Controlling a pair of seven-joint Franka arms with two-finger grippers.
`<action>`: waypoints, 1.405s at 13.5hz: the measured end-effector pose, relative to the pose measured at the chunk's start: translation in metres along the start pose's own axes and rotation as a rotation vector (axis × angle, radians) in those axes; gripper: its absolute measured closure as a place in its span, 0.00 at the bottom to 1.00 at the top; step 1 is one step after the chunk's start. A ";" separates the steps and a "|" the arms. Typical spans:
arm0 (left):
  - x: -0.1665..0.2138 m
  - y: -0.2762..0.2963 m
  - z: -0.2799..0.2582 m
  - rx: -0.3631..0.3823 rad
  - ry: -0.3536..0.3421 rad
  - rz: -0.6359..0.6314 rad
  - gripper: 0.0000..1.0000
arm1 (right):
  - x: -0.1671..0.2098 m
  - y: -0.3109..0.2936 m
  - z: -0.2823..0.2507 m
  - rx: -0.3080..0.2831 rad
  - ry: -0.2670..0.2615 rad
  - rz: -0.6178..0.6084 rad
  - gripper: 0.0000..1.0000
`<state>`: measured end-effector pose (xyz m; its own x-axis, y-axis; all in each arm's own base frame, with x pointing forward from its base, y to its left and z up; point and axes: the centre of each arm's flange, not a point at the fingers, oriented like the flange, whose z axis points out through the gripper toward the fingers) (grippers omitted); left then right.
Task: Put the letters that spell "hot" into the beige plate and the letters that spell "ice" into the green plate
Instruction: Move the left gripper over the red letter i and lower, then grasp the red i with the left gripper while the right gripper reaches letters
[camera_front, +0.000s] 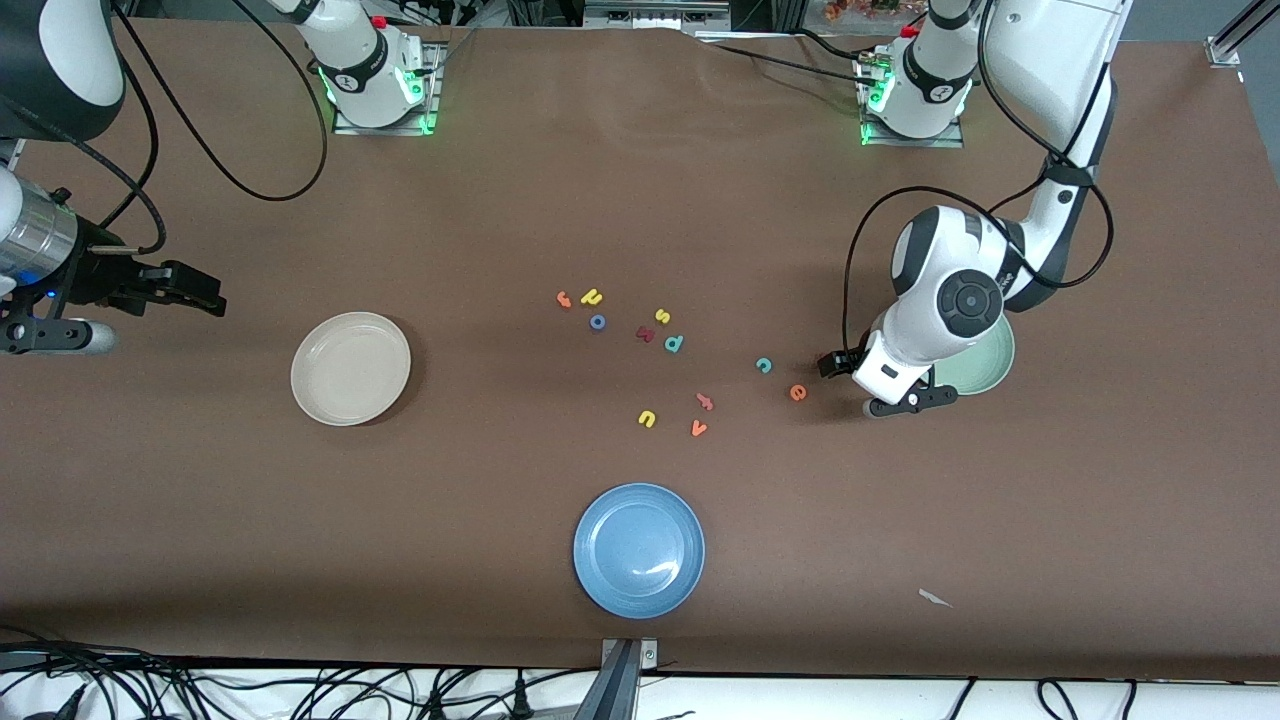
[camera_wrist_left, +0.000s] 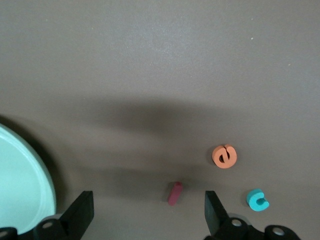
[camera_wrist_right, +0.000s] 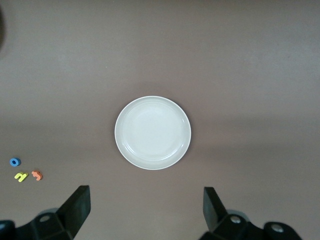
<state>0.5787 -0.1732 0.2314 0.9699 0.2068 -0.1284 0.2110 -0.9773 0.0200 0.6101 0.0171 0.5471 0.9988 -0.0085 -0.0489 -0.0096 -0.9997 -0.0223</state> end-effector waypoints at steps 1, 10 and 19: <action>0.000 -0.001 0.006 0.004 -0.007 -0.001 0.03 | 0.000 0.001 0.000 0.000 0.000 0.001 0.00; -0.011 0.024 0.052 0.015 -0.009 0.011 0.08 | -0.001 0.026 0.004 -0.003 -0.021 0.045 0.00; -0.021 0.023 0.065 -0.006 0.048 -0.012 0.47 | -0.009 0.016 0.003 -0.002 -0.070 0.027 0.00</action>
<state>0.5549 -0.2027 0.1699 0.9720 0.2206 -0.0806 0.2232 -0.9745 0.0244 0.6010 0.0012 0.5442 0.9923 -0.0341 -0.1190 -0.0366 -0.9992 -0.0184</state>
